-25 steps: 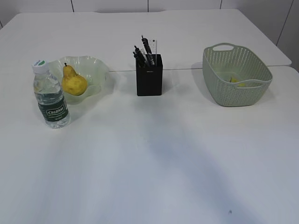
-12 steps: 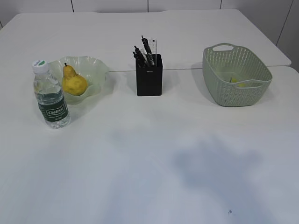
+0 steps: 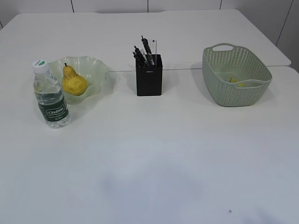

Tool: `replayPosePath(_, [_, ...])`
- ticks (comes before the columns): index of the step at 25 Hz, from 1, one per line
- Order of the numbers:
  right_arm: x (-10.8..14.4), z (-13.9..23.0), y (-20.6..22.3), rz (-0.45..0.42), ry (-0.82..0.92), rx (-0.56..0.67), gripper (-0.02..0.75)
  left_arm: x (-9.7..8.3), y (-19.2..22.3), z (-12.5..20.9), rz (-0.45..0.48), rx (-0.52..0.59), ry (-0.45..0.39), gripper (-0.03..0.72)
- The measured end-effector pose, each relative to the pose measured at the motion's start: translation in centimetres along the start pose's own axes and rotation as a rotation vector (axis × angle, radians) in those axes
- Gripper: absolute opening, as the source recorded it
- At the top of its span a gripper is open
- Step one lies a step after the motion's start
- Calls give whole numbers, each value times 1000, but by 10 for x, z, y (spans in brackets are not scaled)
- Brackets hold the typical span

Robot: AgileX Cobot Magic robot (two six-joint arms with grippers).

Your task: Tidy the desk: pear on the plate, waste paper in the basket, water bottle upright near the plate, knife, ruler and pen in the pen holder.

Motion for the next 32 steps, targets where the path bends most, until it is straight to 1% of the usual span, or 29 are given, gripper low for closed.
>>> replayPosePath(3, [9,20,-2,-46,12,37,248,-11,-30,18,4,-96,34,347])
replayPosePath(6, [18,35,-4,-104,32,60,248,-19,-51,37,2,-165,36,348])
replayPosePath(9, [25,44,-3,-150,43,87,247,-20,-59,54,-18,-196,31,350])
replayPosePath(12, [27,46,0,-170,49,98,248,-19,-58,68,-23,-193,0,351])
replayPosePath(14, [28,48,3,-176,50,109,250,-18,-54,77,-24,-183,-15,352])
replayPosePath(16, [30,51,7,-183,55,130,281,-16,-51,83,-23,-172,-26,370])
replayPosePath(18, [32,56,13,-189,68,158,350,-16,-47,86,-20,-159,-33,422])
replayPosePath(20, [34,63,21,-196,73,192,439,-14,-41,90,-15,-135,-44,491])
replayPosePath(22, [36,69,28,-201,76,217,490,-11,-32,94,-16,-102,-58,531])
replayPosePath(23, [37,73,32,-204,76,231,503,-9,-27,97,-17,-79,-66,541])
replayPosePath(26, [40,80,39,-211,77,264,516,-3,-9,107,-19,-12,-89,551])
replayPosePath(28, [39,81,40,-207,76,263,517,1,2,115,-21,34,-103,540])
replayPosePath(32, [38,79,44,-193,76,232,511,7,18,127,-20,104,-68,501])
Point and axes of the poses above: a point on each arm's last joint axis where the gripper is mounted, y pointing out along that axis toward the gripper, x along the wrist's bending axis when the last joint is at zero, z = x × y, the point moved 1 cm from there along y, pointing out along that axis toward the gripper, and after that the axes turned 9 degrees about -y, right-handed, at the moved point
